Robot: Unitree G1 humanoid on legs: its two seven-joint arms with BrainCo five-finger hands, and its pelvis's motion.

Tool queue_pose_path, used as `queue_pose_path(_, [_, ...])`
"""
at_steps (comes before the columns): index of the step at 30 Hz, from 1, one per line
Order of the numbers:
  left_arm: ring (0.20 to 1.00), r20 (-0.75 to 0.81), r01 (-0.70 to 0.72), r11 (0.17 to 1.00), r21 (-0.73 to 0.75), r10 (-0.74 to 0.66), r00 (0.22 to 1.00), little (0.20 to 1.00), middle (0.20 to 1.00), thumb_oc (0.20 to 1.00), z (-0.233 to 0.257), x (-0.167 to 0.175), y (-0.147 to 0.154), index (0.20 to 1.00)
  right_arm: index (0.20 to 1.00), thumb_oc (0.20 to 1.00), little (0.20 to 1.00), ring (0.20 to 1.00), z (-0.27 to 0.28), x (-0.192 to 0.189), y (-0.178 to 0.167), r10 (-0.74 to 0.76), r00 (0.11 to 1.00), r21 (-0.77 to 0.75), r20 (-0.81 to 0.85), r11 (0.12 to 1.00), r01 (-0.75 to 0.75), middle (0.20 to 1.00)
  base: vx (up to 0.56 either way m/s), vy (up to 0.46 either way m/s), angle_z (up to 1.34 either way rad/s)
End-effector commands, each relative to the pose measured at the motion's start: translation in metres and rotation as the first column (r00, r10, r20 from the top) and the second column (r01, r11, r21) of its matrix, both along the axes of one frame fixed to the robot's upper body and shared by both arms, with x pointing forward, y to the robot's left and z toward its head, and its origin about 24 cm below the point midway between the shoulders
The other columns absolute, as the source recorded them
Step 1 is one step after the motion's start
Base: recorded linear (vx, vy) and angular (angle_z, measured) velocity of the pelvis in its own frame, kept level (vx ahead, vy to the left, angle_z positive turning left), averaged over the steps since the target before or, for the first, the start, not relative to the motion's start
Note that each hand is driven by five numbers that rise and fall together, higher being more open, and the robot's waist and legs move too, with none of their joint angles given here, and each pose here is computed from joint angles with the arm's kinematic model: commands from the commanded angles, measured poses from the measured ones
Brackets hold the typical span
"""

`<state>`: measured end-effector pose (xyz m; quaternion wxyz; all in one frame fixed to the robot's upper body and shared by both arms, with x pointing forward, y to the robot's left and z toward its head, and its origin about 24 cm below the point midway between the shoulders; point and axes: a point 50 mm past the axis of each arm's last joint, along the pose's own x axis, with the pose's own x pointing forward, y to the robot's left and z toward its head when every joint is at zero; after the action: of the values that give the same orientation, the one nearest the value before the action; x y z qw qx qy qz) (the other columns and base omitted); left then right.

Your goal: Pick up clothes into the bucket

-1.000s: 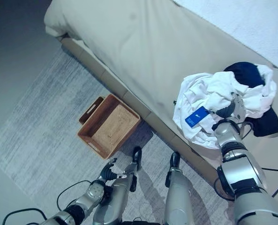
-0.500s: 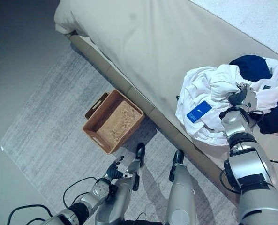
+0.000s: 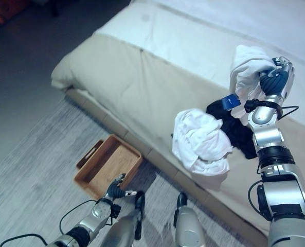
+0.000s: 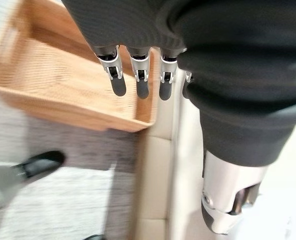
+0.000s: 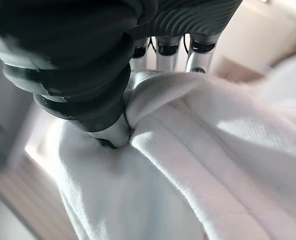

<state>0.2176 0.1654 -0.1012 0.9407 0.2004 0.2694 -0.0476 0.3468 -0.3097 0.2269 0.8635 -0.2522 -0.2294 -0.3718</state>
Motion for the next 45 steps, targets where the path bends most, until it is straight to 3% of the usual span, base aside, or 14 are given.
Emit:
queue_pose_path(1, [1.000,0.057,0.012,1.000,-0.008,-0.011,0.998,1.000,1.000,1.000,0.006,-0.001,0.004,1.000,0.200,0.200,0.200,0.200,0.043,-0.018,0.002,0.028,0.974,-0.100,0.225,0.995,-0.005,0.200,0.06,0.002,-0.33])
queue_pose_path(10, [1.000,0.250,0.062,0.986,-0.152,-0.022,0.968,1.000,1.000,1.000,0.047,0.019,-0.006,1.000,0.200,0.200,0.200,0.200,0.064,-0.035,0.017,0.123,0.943,-0.187,0.309,0.980,-0.067,0.200,0.03,0.018,-0.12])
queue_pose_path(19, [1.000,0.533,0.291,0.929,-0.229,-0.130,0.836,1.000,1.000,1.000,0.131,0.051,-0.028,1.000,0.200,0.200,0.200,0.200,-0.002,-0.043,0.056,0.422,0.905,-0.158,0.050,0.898,-0.410,0.200,0.00,0.001,-0.13])
queue_pose_path(26, [1.000,0.644,0.426,0.871,-0.242,-0.184,0.743,1.000,1.000,1.000,0.172,0.067,-0.055,1.000,0.200,0.200,0.200,0.200,-0.046,-0.051,0.091,0.610,0.785,-0.074,-0.111,0.782,-0.619,0.200,-0.01,-0.015,-0.03])
queue_pose_path(32, [1.000,0.676,0.467,0.851,-0.239,-0.199,0.710,1.000,1.000,1.000,0.187,0.080,-0.083,1.000,0.200,0.200,0.200,0.200,-0.051,-0.058,0.135,0.767,0.621,-0.075,-0.160,0.618,-0.783,0.200,-0.01,-0.011,-0.03])
queue_pose_path(38, [1.000,0.658,0.484,0.846,-0.224,-0.235,0.716,1.000,1.000,1.000,0.183,0.083,-0.099,1.000,0.200,0.200,0.200,0.200,-0.040,-0.066,0.162,0.856,0.496,-0.108,-0.148,0.484,-0.868,0.200,0.00,0.000,0.00])
queue_pose_path(45, [1.000,0.647,0.579,0.752,-0.315,-0.276,0.711,1.000,1.000,1.000,0.189,0.076,-0.121,1.000,0.200,0.200,0.200,0.200,-0.028,-0.076,0.180,0.914,0.391,-0.137,-0.111,0.375,-0.917,0.200,0.00,0.000,0.00])
